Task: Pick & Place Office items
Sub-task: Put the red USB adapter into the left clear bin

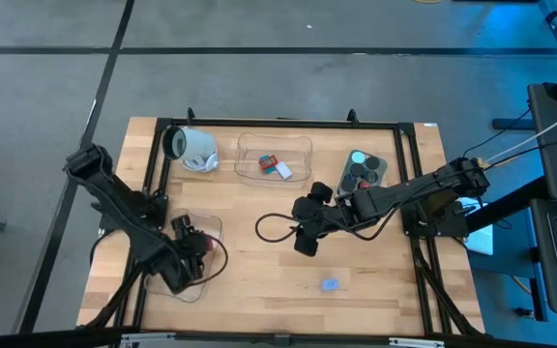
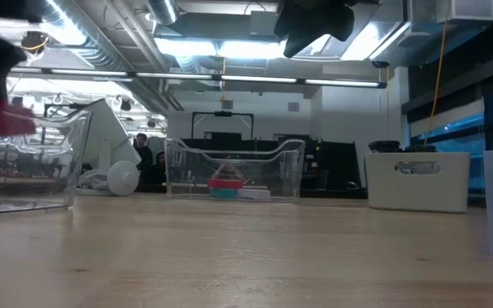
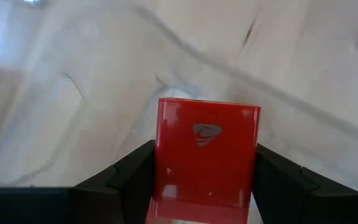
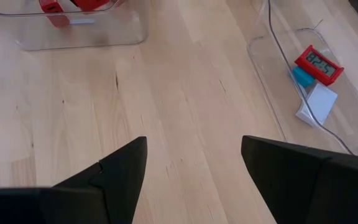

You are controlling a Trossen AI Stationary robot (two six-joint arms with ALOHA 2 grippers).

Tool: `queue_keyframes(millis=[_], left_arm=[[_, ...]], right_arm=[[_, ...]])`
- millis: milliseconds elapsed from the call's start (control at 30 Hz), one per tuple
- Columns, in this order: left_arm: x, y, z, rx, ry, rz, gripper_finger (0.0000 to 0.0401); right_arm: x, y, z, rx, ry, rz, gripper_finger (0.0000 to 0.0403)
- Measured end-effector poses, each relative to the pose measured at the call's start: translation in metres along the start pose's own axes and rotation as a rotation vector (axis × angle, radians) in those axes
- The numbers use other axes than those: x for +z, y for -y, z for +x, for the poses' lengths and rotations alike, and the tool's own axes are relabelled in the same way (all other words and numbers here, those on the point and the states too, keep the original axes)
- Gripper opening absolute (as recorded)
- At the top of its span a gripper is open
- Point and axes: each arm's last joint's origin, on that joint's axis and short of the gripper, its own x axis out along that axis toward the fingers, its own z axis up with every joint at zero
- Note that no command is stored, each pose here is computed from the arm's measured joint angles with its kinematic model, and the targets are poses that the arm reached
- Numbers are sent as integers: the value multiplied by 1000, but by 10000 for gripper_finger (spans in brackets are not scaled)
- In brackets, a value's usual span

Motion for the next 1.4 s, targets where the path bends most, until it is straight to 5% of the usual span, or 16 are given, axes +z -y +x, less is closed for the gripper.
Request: queue_keyframes(millis=[533,1167,1400], left_arm=[[-24,-1,34,-97,-70,-71,219],[-38,-12,48,-31,-96,-141,221],[-38,-13,48,-27,-97,-191,256]], right_arm=[[0,0,0,1,3,1,265],[1,0,0,3,6,3,265],[1,0,0,3,6,3,265]])
